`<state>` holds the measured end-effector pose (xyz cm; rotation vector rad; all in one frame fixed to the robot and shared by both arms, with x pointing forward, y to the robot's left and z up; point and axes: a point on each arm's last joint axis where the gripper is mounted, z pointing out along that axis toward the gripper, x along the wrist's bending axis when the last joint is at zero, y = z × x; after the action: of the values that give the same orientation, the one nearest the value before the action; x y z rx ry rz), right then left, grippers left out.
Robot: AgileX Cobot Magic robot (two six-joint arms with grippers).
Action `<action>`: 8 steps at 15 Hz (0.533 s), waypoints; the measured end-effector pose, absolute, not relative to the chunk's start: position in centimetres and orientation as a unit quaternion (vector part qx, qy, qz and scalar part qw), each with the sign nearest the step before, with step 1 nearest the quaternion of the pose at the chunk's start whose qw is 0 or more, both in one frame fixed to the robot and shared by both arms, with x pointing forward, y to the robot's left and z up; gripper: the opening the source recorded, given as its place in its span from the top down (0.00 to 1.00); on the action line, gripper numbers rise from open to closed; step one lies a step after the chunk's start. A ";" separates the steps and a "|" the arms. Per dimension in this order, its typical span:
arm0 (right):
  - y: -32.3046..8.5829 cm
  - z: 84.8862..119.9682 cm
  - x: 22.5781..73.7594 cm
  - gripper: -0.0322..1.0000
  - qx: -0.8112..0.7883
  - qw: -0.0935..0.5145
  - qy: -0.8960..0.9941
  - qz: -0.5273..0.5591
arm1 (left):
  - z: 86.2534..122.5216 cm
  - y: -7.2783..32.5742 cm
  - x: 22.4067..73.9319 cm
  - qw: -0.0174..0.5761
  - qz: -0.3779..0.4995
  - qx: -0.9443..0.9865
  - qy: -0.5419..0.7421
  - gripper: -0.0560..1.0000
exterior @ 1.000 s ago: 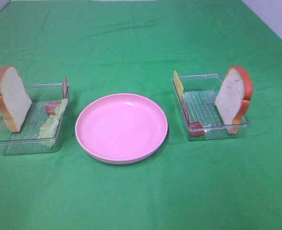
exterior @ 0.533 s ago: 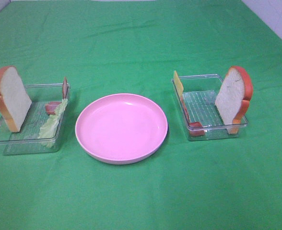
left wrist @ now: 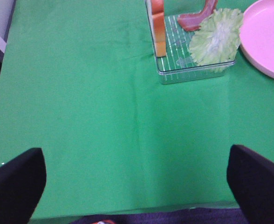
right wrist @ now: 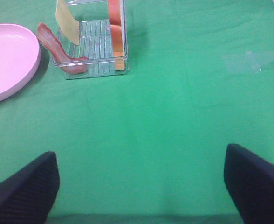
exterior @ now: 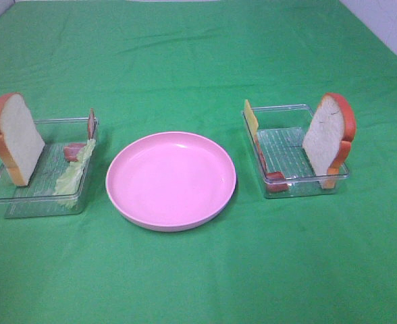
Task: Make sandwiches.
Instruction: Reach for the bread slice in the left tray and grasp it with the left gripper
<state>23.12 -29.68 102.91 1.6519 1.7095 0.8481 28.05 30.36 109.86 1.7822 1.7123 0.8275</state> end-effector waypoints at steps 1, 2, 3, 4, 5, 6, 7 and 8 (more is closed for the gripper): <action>-29.7 102.9 23.1 0.08 0.624 0.304 0.645 0.320 | 111.1 30.5 29.8 0.243 0.289 0.668 0.641 0.01; -29.7 102.9 23.1 0.08 0.624 0.304 0.645 0.320 | 112.1 30.7 31.8 0.224 0.271 0.676 0.647 0.01; -29.7 102.9 23.1 0.08 0.624 0.304 0.645 0.320 | 114.1 30.9 36.4 0.195 0.238 0.688 0.657 0.01; -29.7 102.9 23.1 0.08 0.624 0.304 0.645 0.320 | 114.2 31.0 37.4 0.187 0.229 0.691 0.660 0.01; -29.7 102.9 23.1 0.08 0.624 0.304 0.645 0.320 | 114.7 31.1 40.0 0.175 0.215 0.695 0.664 0.01; -29.7 102.9 23.1 0.08 0.624 0.304 0.645 0.320 | 114.9 31.3 42.8 0.163 0.202 0.698 0.667 0.01; -29.7 102.9 23.1 0.08 0.624 0.304 0.645 0.320 | 114.7 31.4 45.2 0.153 0.191 0.701 0.670 0.01; -29.7 102.9 23.1 0.08 0.624 0.304 0.645 0.320 | 114.5 31.6 47.8 0.144 0.180 0.704 0.672 0.01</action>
<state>23.12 -29.68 102.91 1.6519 1.7095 0.8481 47.77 31.55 114.53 2.0289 1.9371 0.5194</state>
